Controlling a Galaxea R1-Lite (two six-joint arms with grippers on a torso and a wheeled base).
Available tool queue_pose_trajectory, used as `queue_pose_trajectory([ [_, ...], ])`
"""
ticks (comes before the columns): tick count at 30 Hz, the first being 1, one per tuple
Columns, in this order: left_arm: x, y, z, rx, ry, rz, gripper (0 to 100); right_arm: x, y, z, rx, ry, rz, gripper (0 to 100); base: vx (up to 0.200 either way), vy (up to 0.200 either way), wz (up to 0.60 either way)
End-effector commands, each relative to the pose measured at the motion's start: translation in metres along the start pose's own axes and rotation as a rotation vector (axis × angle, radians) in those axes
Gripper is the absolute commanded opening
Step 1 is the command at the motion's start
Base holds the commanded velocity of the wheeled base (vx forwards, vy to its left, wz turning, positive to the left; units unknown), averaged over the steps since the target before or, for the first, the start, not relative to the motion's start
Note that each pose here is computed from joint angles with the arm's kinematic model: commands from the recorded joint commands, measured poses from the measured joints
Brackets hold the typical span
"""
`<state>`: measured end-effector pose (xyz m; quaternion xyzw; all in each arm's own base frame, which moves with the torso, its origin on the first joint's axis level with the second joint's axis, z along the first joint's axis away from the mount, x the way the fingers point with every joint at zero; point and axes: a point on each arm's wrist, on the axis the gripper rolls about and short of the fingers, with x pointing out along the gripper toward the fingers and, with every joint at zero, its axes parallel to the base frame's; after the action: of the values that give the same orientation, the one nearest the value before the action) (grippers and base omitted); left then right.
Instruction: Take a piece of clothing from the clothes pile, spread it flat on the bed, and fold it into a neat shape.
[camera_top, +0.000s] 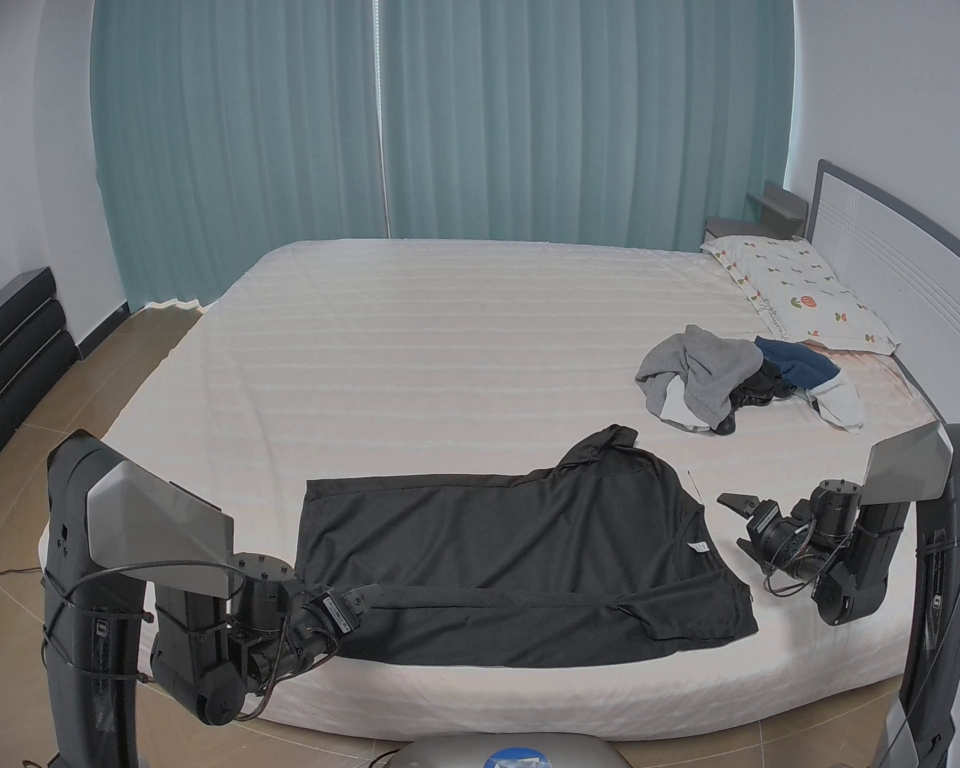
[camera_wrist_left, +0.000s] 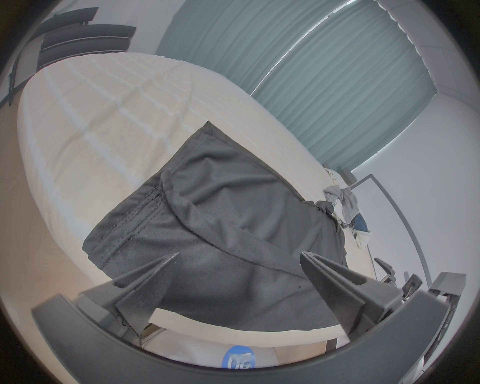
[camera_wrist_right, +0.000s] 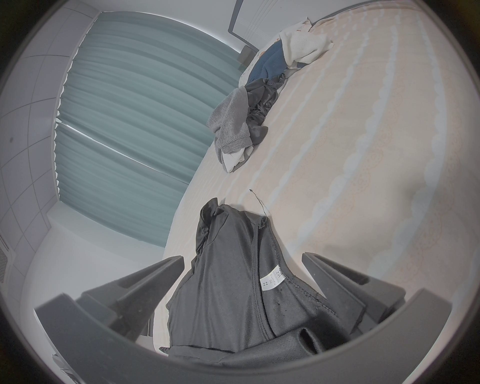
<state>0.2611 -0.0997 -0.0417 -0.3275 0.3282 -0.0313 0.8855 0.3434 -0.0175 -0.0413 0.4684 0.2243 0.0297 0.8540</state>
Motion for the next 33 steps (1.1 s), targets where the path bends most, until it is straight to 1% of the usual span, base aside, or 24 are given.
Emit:
queue_pose_trajectory([
  [1, 0.006, 0.002, -0.003, 0.019, 0.016, 0.024, 100, 0.0, -0.001, 0.0, 0.001, 0.0, -0.002, 100, 0.0, 0.0, 0.0],
  [2, 0.006, 0.002, -0.003, 0.019, 0.016, 0.024, 100, 0.0, -0.001, 0.0, 0.001, 0.0, -0.002, 100, 0.0, 0.0, 0.0],
  [4, 0.014, -0.001, 0.004, 0.013, -0.039, 0.021, 100, 0.0, -0.001, 0.0, 0.001, 0.0, -0.002, 100, 0.0, 0.0, 0.0],
  [6, 0.017, -0.002, 0.006, 0.011, -0.054, 0.023, 100, 0.0, 0.0, 0.0, 0.0, -0.001, -0.001, 100, 0.0, 0.0, 0.0],
  [7, 0.024, -0.002, 0.007, 0.009, -0.079, 0.029, 100, 0.0, -0.001, 0.0, 0.001, 0.0, -0.002, 100, 0.0, 0.0, 0.0],
  [8, 0.024, -0.002, 0.008, 0.008, -0.081, 0.029, 100, 0.0, -0.001, 0.0, 0.001, 0.0, -0.002, 100, 0.0, 0.0, 0.0],
  [10, 0.032, -0.002, 0.01, 0.004, -0.113, 0.038, 100, 0.0, -0.001, -0.001, 0.001, 0.002, -0.002, 100, 0.0, 0.0, 0.0],
  [11, 0.037, -0.001, 0.015, -0.008, -0.148, 0.047, 100, 0.0, -0.001, -0.001, -0.001, 0.001, -0.001, 100, 0.0, 0.0, 0.0],
  [14, 0.042, 0.001, 0.027, -0.04, -0.208, 0.055, 100, 0.001, -0.001, -0.001, -0.002, 0.003, -0.003, 100, 0.0, 0.0, 0.0],
  [19, 0.044, 0.003, 0.039, -0.136, -0.246, 0.043, 100, 0.001, -0.001, -0.003, -0.008, 0.006, -0.005, 100, 0.0, 0.0, 0.0],
  [22, 0.044, 0.005, 0.039, -0.141, -0.247, 0.048, 100, 0.001, -0.001, -0.003, -0.008, 0.007, -0.004, 100, 0.0, 0.0, 0.0],
  [26, 0.045, 0.009, 0.046, -0.155, -0.27, 0.052, 100, 0.001, -0.001, -0.003, -0.008, 0.006, -0.005, 100, 0.0, 0.0, 0.0],
  [28, 0.047, 0.014, 0.056, -0.174, -0.301, 0.057, 100, 0.001, -0.001, -0.003, -0.008, 0.006, -0.005, 100, 0.0, 0.0, 0.0],
  [29, 0.047, 0.014, 0.056, -0.174, -0.301, 0.057, 100, 0.001, -0.001, -0.003, -0.008, 0.006, -0.005, 100, 0.0, 0.0, 0.0],
  [30, 0.048, 0.019, 0.069, -0.212, -0.341, 0.058, 100, 0.001, -0.001, -0.003, -0.008, 0.007, -0.004, 100, 0.0, 0.0, 0.0],
  [33, 0.044, 0.026, 0.08, -0.267, -0.369, 0.058, 100, 0.001, -0.001, -0.003, -0.008, 0.006, -0.005, 100, 0.0, 0.0, 0.0],
])
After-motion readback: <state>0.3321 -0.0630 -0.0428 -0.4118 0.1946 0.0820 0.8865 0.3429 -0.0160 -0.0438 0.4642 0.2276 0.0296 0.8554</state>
